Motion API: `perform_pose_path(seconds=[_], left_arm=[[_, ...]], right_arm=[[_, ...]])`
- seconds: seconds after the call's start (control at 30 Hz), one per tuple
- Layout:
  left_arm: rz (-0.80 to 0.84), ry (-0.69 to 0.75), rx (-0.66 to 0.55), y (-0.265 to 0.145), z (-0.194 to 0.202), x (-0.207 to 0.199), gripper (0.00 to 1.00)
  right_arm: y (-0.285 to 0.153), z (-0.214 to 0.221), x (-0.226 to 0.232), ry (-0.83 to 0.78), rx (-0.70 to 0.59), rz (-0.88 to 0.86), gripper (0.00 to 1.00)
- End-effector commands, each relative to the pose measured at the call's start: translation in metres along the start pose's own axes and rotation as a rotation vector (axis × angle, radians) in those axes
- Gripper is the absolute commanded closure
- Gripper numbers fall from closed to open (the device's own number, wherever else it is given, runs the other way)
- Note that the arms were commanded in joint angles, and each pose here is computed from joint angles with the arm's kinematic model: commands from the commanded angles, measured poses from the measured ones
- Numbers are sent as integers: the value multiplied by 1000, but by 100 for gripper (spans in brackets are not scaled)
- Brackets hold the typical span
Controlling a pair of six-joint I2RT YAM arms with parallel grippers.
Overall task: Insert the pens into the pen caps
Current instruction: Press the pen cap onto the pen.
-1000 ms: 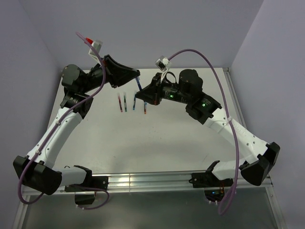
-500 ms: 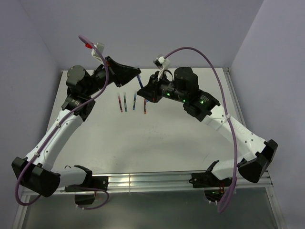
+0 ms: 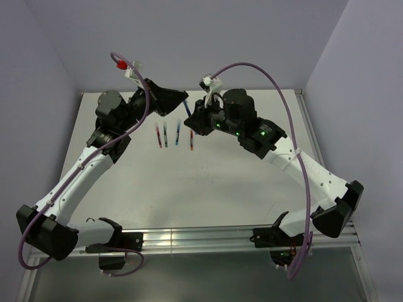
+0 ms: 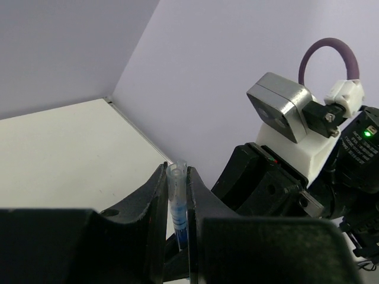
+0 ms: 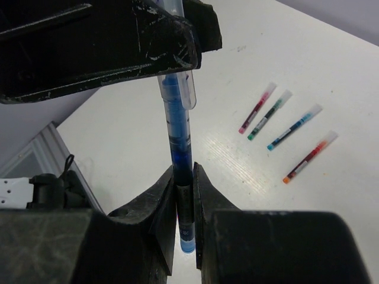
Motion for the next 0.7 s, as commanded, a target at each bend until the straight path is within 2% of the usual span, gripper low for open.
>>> perform_pose_path(seconds=[0.0, 0.67], left_arm=[[129, -86, 205, -12, 50, -34, 100], [-12, -191, 320, -12, 102, -18, 100]], right_arm=[[-14, -97, 13, -25, -382, 44, 100], [-12, -114, -1, -45, -470, 178, 100]])
Point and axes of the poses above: each gripper's point midway between its finger pads, its own y axis out along the fingers, its own x axis along the line the jaws close on, z = x × y, the point moved 3 cm from there along -y, back along the fingers, and after that the axes turned 12 degrees about y, right-handed, at the moved point
